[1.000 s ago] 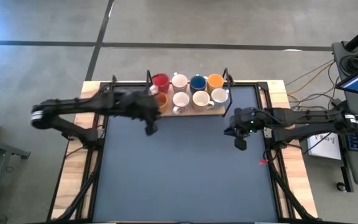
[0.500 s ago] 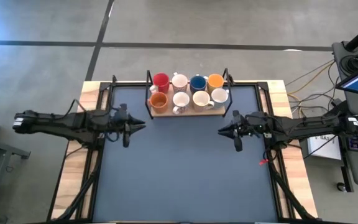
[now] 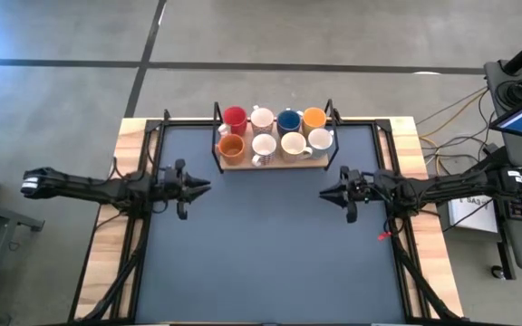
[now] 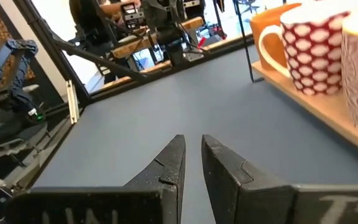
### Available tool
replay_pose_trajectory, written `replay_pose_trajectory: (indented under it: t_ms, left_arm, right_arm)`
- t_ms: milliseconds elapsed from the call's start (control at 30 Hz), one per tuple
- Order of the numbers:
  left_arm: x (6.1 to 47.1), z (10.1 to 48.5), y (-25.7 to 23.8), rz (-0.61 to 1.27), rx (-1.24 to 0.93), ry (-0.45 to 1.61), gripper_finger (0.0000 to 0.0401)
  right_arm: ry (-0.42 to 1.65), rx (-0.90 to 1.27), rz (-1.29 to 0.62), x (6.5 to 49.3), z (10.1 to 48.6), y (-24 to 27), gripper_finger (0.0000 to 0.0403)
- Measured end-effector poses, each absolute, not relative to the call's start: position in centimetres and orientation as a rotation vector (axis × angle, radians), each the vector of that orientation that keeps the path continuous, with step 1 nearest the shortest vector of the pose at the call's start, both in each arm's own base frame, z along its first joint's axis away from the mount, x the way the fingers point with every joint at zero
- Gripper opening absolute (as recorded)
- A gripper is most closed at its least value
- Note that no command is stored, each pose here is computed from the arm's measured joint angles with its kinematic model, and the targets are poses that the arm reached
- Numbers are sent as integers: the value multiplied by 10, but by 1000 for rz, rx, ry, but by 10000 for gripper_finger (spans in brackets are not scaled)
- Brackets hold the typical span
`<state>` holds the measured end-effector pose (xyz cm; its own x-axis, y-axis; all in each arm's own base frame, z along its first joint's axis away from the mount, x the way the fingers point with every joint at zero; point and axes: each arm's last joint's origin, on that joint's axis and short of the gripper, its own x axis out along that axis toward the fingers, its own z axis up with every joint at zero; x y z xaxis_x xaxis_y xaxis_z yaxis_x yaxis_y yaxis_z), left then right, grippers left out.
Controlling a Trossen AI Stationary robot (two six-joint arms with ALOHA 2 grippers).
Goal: Place coffee mugs
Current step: Return to Home Position
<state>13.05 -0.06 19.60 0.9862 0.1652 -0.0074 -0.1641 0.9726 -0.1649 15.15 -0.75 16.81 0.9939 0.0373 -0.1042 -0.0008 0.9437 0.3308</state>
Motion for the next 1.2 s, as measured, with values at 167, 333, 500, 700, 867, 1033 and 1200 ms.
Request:
replay_pose_trajectory:
  t_ms: [167, 333, 500, 700, 867, 1033, 1200]
  left_arm:
    - [129, 182, -1, 164, -178, -23, 60]
    - [127, 174, 0, 164, -178, -25, 60]
    - [126, 169, 0, 166, -176, -9, 60]
    - [126, 166, 0, 167, -164, 8, 60]
    - [126, 165, 0, 178, -161, 23, 60]
    - [126, 158, 0, 192, -149, 99, 60]
    - [127, 157, 0, 193, -148, 110, 60]
  right_arm:
    - [148, 361, 10, 147, 156, -7, 43]
    - [152, 356, 7, 146, 154, -7, 43]
    - [144, 350, -49, 146, 154, -9, 43]
    - [130, 342, -135, 146, 154, -11, 43]
    - [123, 336, -180, 146, 154, -13, 43]
    - [126, 332, -184, 146, 154, -13, 43]
    - [129, 337, -185, 146, 153, -13, 43]
